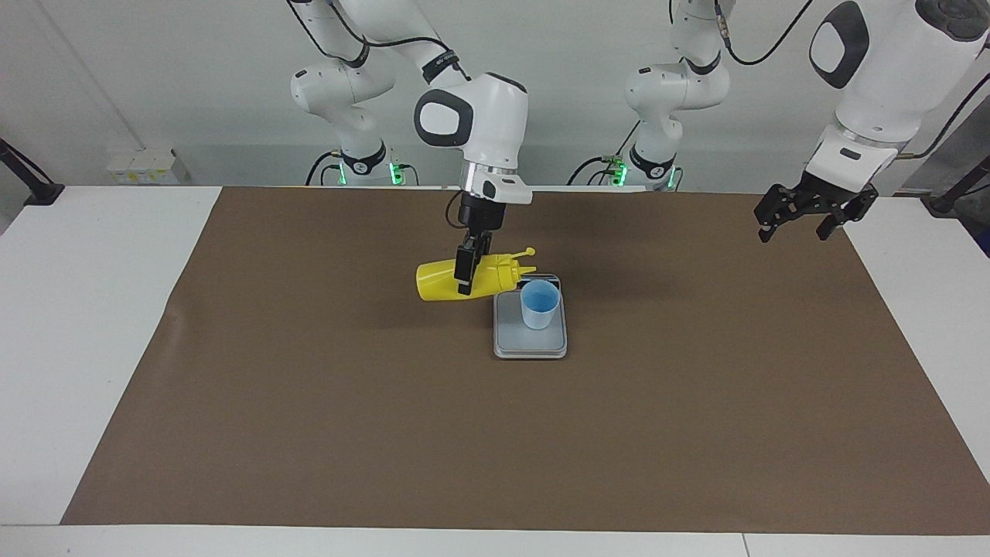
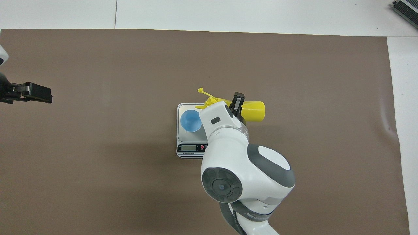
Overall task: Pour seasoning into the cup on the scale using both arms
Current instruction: 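Tilt the bottle nozzle down over the cup with the right gripper, then turn the bottle upright and carry it back with the right gripper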
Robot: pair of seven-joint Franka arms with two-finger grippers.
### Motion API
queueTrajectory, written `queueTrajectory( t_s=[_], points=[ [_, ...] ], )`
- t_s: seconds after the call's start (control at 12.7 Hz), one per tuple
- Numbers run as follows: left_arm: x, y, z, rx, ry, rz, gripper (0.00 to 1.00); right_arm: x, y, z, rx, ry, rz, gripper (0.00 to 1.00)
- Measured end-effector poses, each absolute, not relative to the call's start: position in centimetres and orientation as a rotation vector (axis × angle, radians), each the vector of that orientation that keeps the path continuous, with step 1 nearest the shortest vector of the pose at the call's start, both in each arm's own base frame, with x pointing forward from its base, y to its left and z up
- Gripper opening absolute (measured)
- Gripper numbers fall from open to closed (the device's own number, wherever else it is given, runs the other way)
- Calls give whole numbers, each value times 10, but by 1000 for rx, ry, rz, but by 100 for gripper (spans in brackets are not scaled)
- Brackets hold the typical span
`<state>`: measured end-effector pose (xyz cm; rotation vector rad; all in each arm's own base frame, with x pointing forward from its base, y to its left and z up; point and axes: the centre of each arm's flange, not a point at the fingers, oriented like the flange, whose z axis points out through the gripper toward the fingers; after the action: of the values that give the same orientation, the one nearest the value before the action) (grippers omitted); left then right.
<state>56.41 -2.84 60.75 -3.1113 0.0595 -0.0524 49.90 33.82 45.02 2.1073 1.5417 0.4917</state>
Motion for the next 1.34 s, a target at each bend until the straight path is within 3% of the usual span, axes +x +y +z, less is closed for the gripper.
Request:
queueTrajectory(
  t_s=[0.39,1.02,1.34],
  points=[
    [564,-28,607,-3111,59,-52,100,507,303,463,2281,1600,533,42],
    [564,-28,607,-3111,59,-52,100,559,158,461,2556,1767,716,42],
    [564,-28,607,-3111,59,-52,100,568,83,446,2642,1805,849,42]
  ],
)
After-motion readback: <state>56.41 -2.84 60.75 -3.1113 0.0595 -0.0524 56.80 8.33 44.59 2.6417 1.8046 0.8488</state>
